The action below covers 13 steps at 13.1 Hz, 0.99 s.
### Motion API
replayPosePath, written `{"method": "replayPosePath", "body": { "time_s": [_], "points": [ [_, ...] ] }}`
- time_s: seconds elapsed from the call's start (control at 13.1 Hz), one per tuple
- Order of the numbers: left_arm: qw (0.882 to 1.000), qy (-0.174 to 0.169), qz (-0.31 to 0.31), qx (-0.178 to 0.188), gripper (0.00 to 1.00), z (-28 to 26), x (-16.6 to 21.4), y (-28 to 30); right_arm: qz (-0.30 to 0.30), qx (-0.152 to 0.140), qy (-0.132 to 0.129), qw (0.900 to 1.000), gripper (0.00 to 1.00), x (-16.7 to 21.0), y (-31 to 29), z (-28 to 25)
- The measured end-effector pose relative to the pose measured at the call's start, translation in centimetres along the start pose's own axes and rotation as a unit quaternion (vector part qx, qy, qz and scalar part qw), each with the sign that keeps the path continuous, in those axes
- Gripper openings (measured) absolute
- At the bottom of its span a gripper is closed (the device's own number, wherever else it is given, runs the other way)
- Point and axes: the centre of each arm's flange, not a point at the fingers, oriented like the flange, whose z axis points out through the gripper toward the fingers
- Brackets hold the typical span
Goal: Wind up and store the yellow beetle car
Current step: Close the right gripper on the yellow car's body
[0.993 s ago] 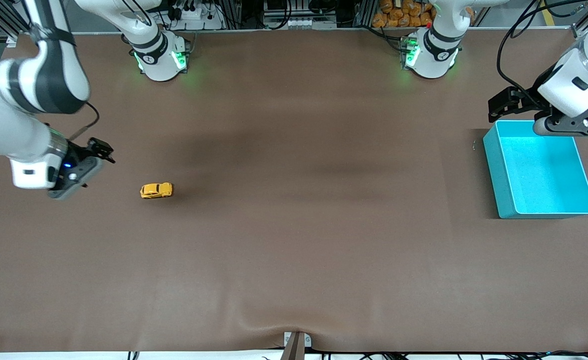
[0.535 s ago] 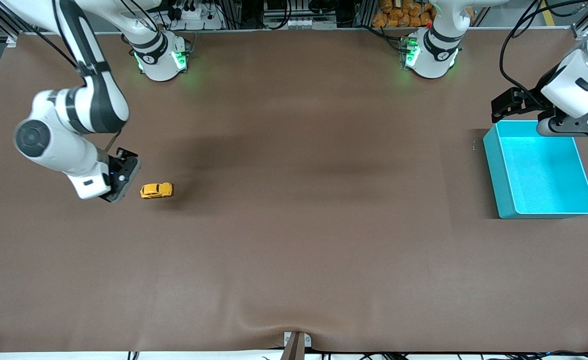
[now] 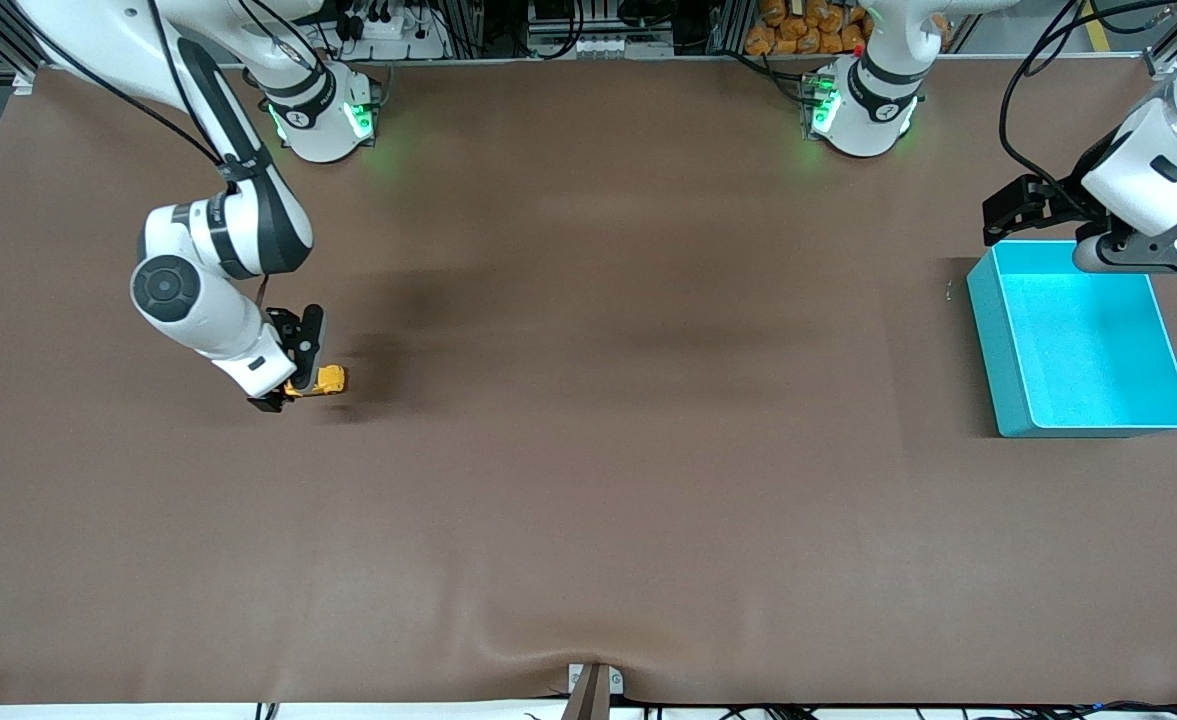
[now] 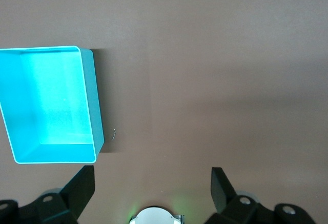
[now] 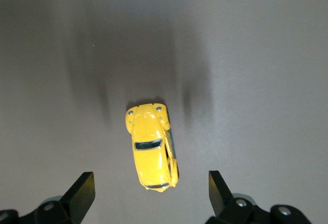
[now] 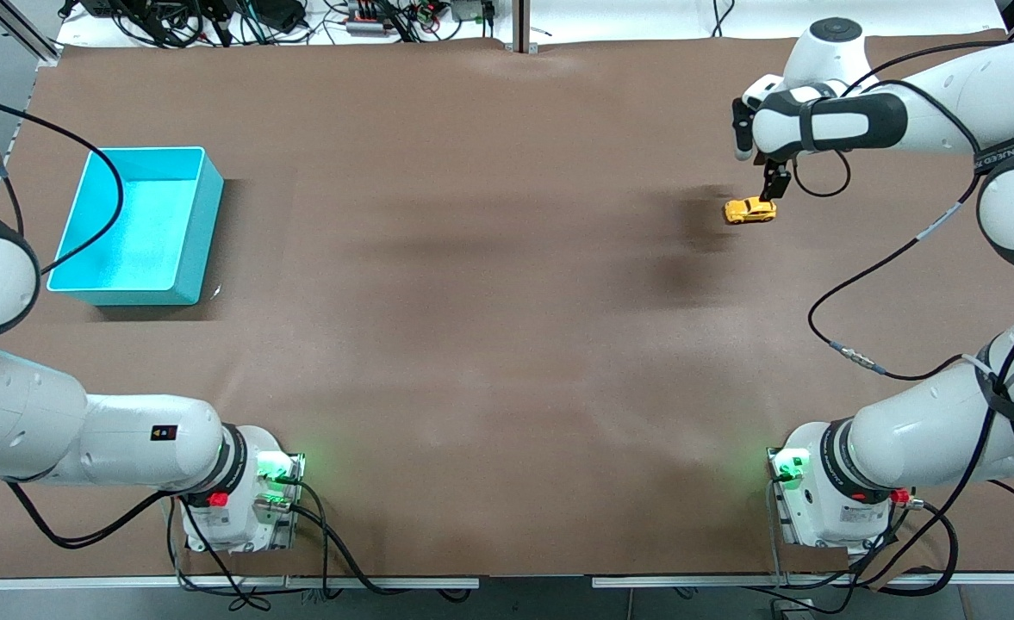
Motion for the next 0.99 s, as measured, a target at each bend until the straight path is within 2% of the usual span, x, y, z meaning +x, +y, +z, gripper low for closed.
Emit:
{"method": "replayPosePath", "body": {
  "time_s": [0.38,0.99],
  "points": [
    [1.0,0.0,-0.001,0.0,1.0,0.0,0.0,-0.1,-0.011,-0.004,0.006,1.0,0.92,0.2,-1.1,3.7],
    [1.0,-0.001,0.001,0.0,1.0,0.1,0.0,0.1,-0.014,-0.011,0.011,1.0,0.81,0.4,-1.3,5.8]
  ]
}}
